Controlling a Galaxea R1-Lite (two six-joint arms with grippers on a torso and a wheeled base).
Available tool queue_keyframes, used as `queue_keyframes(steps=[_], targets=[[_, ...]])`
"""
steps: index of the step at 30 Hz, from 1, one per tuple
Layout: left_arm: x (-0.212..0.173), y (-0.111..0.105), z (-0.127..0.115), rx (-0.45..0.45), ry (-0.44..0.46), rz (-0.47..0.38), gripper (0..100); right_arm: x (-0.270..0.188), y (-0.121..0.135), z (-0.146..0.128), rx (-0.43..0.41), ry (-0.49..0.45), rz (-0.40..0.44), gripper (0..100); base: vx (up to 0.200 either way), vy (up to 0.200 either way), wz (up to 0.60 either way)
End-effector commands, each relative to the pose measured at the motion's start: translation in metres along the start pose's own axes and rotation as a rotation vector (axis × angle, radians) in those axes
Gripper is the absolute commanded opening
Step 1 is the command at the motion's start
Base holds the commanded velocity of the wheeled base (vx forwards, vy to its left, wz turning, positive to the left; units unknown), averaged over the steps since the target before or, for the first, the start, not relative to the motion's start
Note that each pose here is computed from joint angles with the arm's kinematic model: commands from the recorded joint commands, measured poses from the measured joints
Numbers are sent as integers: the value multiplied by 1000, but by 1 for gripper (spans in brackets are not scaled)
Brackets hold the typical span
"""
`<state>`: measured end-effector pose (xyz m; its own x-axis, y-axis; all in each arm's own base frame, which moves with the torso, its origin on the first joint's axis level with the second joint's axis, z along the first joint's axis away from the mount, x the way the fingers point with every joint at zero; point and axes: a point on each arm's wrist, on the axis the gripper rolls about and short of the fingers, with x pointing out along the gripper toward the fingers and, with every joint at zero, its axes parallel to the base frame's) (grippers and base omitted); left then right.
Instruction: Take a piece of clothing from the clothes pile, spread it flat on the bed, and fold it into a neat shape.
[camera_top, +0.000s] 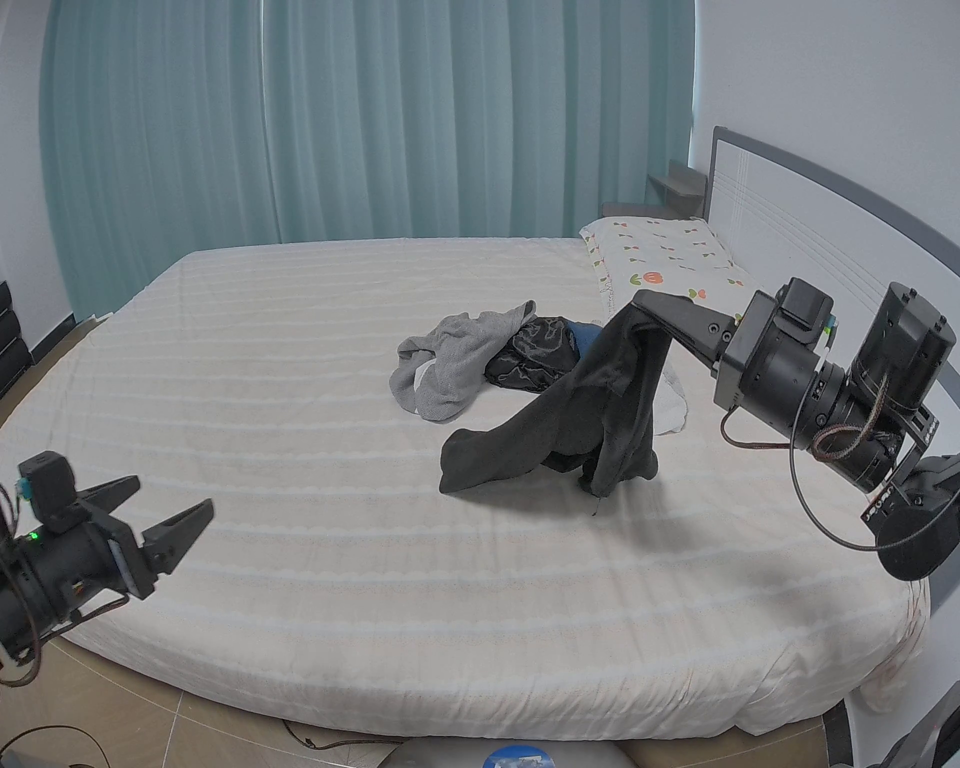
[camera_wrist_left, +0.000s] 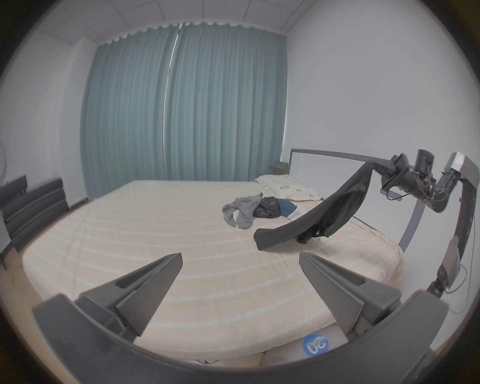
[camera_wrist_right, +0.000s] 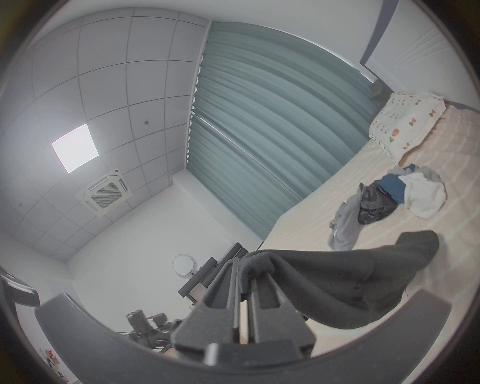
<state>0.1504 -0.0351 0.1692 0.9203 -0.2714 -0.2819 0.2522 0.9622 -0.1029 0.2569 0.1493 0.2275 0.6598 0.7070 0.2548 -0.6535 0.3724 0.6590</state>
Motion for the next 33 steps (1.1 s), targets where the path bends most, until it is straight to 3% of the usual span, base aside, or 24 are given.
queue_keyframes(steps=[1,11,16,31,32,33], targets=[[131,-58,-59,-120,243,-76,100,21,35,14,-73,-72,146,0,0,0,0],[157,-111,-70,-189,270,-195,100,31,60,11,-114,-78,235,0,0,0,0],[167,-124,-66,-222,250,-225,100,33,68,3,-103,-74,246,0,0,0,0],[232,-140,-70,-340,175,-156,100,27,75,9,-115,-100,261,0,0,0,0],[237,-138,-71,-343,172,-148,0,27,74,10,-116,-102,258,0,0,0,0],[240,-136,-73,-345,173,-141,0,26,73,11,-116,-104,256,0,0,0,0]])
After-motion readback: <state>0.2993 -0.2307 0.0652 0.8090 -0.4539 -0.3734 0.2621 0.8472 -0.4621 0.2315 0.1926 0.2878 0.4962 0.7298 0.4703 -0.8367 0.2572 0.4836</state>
